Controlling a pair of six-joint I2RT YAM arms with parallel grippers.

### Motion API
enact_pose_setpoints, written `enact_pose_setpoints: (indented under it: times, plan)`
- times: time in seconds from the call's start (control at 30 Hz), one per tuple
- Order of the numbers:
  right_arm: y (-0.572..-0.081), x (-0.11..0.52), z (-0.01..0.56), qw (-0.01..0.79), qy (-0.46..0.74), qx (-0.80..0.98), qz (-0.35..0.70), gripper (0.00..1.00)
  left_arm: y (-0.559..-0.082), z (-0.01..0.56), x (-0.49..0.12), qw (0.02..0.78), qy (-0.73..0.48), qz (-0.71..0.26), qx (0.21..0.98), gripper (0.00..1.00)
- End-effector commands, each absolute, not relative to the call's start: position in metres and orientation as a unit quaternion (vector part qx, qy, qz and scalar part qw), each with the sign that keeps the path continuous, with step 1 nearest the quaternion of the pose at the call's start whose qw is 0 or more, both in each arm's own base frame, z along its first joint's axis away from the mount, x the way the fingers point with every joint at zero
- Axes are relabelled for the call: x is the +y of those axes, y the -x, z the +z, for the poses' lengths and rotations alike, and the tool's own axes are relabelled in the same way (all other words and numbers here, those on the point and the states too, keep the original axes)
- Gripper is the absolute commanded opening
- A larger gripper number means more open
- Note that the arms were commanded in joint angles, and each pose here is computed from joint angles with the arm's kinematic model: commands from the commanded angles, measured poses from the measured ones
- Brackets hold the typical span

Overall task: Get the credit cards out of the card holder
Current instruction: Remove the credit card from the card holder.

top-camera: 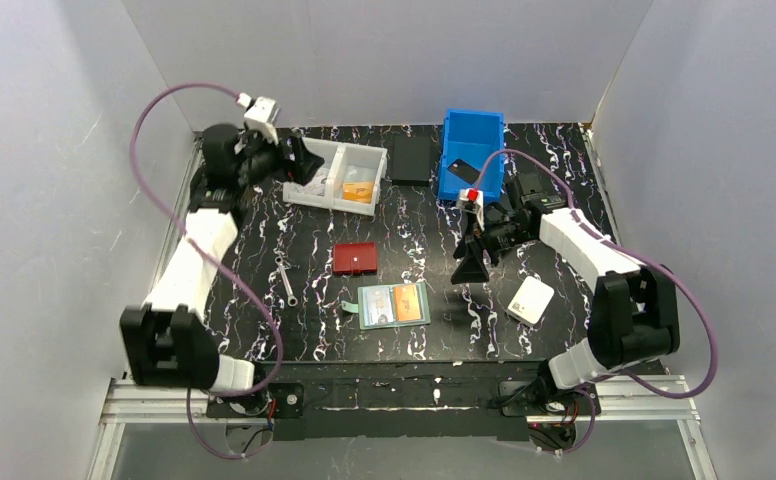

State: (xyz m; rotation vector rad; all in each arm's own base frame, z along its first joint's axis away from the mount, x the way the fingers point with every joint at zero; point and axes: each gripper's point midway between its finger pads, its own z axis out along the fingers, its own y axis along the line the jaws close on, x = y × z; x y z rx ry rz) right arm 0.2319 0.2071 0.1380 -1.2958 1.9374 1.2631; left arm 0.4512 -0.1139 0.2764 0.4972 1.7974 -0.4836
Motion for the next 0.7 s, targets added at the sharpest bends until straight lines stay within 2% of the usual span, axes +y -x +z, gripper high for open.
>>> enact_pose_setpoints:
  times: [0.0, 0.1, 0.3, 0.47, 0.67]
  plan:
    - [-0.237, 0.197, 0.154, 0.298, 0.499, 0.694, 0.425, 0.95, -0.373, 0.268, -0.142, 0.454, 0.017, -0.412, 0.790, 0.87]
    - [-0.236, 0.196, 0.160, 0.316, 0.499, 0.686, 0.425, 0.95, -0.319, 0.239, -0.161, 0.371, 0.043, -0.477, 0.796, 0.85]
    - [-0.231, 0.200, 0.163, 0.329, 0.492, 0.674, 0.442, 0.95, -0.225, 0.205, -0.179, 0.383, 0.019, -0.433, 0.816, 0.83]
    - [-0.225, 0.204, 0.163, 0.325, 0.486, 0.663, 0.468, 0.95, -0.183, 0.174, -0.198, 0.352, 0.025, -0.418, 0.837, 0.77]
    - [-0.223, 0.207, 0.162, 0.319, 0.479, 0.661, 0.482, 0.94, -0.162, 0.143, -0.229, 0.316, -0.005, -0.379, 0.870, 0.74]
